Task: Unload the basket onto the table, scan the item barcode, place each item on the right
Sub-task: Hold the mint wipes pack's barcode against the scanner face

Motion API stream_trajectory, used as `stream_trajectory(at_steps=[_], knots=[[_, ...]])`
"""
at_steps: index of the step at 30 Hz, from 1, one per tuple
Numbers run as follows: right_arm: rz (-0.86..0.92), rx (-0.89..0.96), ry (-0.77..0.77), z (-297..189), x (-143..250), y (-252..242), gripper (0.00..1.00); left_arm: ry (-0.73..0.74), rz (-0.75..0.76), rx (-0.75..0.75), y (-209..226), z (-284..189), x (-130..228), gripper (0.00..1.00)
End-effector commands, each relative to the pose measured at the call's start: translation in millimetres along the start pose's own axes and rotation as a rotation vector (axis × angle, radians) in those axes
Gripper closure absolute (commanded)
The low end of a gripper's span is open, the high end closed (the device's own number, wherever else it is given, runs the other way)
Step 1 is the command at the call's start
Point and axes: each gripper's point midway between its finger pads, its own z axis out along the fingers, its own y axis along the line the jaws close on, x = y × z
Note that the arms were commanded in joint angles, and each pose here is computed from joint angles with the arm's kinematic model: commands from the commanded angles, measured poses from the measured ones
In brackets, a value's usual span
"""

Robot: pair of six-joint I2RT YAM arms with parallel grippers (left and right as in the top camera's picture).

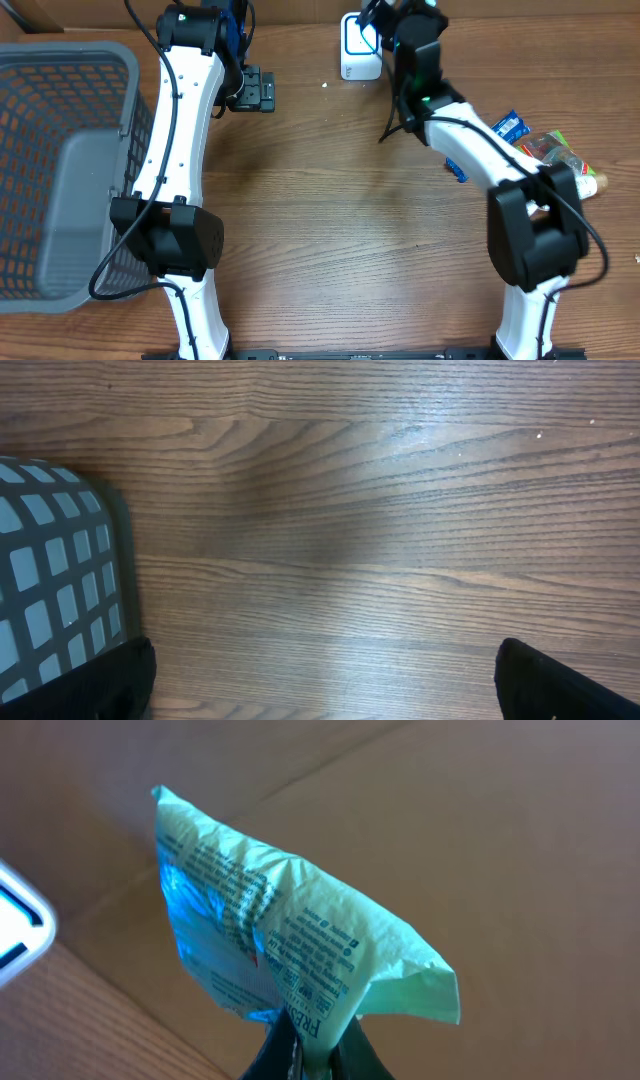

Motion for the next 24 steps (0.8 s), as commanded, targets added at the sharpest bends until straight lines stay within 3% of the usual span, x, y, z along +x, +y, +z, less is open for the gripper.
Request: stream_trajectory(at_steps=[1,11,24], knots=[[-0.078,0.049,0.000,3,-8,9,0.96,0.008,-0.011,0.008,-4,3,1,0.00],[-0.308,0.020,0.002,16,4,64,0.96,0.008,-0.011,0.008,-4,3,1,0.00],[-0.356,0.069,-0.022,14,-5,57,0.96,0.008,-0.011,0.008,-4,3,1,0.00]])
